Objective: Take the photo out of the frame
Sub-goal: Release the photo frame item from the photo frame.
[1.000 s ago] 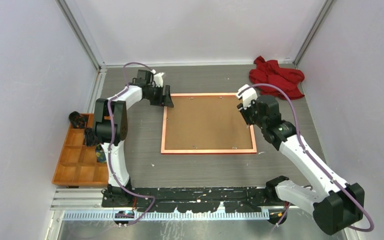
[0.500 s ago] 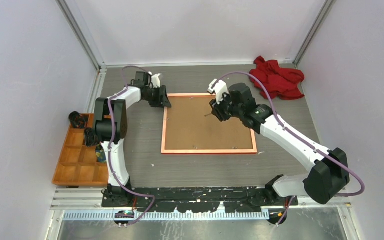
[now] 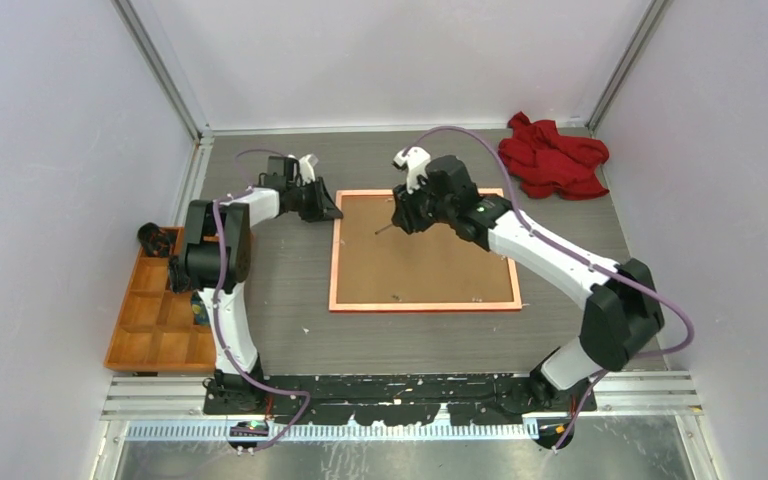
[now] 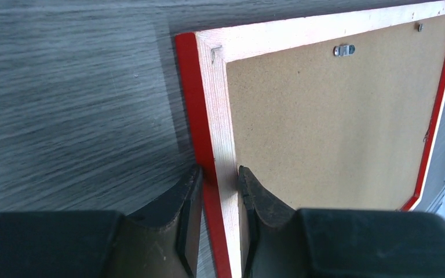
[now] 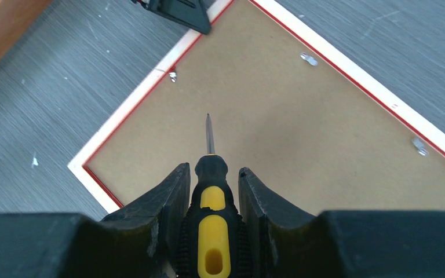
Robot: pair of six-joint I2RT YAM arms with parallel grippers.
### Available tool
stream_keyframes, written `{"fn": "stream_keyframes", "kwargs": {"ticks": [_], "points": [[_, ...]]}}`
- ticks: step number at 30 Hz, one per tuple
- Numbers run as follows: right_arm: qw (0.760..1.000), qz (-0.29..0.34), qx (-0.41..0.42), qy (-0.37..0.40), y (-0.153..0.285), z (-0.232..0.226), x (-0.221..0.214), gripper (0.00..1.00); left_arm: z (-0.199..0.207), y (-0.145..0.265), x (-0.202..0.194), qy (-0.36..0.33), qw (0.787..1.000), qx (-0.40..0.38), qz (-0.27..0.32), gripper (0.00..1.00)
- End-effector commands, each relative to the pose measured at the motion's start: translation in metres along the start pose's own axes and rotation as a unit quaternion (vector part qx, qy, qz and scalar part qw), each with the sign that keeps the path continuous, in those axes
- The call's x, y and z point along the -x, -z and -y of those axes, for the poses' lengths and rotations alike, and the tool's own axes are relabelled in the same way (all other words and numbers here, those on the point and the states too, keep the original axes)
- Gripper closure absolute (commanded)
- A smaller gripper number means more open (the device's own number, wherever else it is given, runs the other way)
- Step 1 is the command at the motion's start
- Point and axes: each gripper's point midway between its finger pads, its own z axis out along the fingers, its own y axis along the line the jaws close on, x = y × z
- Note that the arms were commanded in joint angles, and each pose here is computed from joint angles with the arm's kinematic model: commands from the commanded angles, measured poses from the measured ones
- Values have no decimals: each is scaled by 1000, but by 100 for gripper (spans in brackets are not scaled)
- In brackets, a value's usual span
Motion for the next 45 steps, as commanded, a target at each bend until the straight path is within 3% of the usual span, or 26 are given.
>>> {"fn": "stream_keyframes", "kwargs": {"ticks": [1,7,13,18,29,37,45], "points": [[998,42,24,-44,-18,-17,43,99,6,2,-34,30,998,-17,-45,79],[992,6,43,-120,-50,-27,50,99,10,4,-41,14,998,-51,-28,79],[988,0,48,-149,-55,-31,46,99,1,3,-35,60,994,-85,-14,99],[985,-12,70,-158,-61,-38,31,99,-5,8,-32,59,995,-76,16,99],[999,6,30,-34,-62,-40,16,99,-8,10,-26,55,996,-61,42,99],[997,6,19,73,-48,-54,31,99,-3,7,-26,33,996,-62,46,99],[987,-21,31,157,-36,-62,25,99,1,4,-28,11,998,-49,36,81]]}}
